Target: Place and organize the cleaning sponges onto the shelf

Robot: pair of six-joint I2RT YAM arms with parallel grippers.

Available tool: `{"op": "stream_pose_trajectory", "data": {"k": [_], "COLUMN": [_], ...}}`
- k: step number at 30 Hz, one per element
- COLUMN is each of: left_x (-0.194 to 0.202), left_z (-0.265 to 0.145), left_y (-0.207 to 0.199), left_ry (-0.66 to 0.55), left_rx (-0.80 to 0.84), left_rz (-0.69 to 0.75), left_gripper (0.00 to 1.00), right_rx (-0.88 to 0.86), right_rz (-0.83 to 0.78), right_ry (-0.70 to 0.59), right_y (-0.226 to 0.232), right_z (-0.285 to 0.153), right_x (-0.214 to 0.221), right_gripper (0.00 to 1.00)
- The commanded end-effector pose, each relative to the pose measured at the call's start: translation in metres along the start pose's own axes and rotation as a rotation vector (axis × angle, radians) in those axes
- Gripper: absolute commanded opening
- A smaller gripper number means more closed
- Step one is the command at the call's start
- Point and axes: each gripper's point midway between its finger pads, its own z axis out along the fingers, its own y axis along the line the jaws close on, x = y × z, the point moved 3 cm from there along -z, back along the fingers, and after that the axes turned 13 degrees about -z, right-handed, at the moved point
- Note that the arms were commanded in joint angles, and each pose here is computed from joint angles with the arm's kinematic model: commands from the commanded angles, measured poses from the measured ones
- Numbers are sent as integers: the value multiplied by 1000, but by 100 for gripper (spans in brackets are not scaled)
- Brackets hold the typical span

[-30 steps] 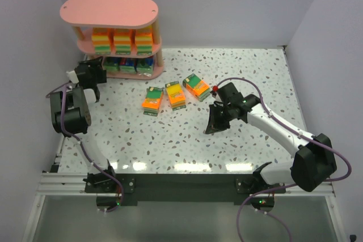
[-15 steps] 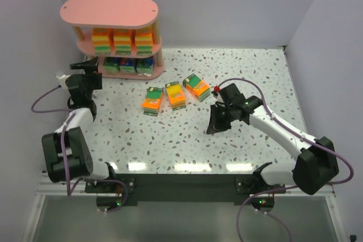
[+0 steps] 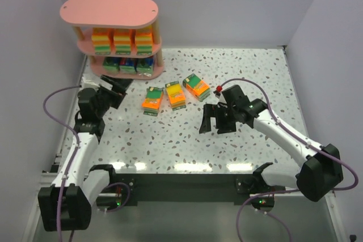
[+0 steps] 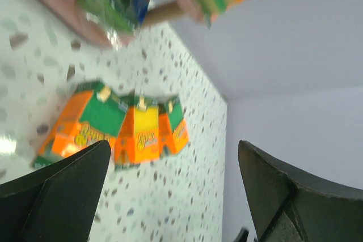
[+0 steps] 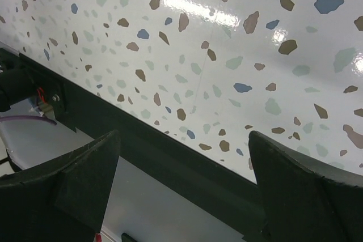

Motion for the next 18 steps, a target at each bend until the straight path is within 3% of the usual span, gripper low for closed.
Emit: {"op": "stream_pose_trajectory", "data": {"k": [1,5,12,18], "left_x": [48,74,119,112], "left_z": [-12,-20,-21,1], "left_y": [50,65,114,101], "left_ry": [149,94,118,0], "left_rx": [-222,-300,-487,-408], "left_rz": [82,25,-51,-171], "left_gripper": [100,97,92,91], "right_rx": [-9,-7,-13,-5], "right_rz": [-12,-15,12,12], "right_ry": [-43,-59,-66,-66], "right_y": [1,2,0,-2], "right_z": [-2,-8,-10,-13], "right_x": [-5,-5,6,15], "right_gripper": [99,99,99,99]}}
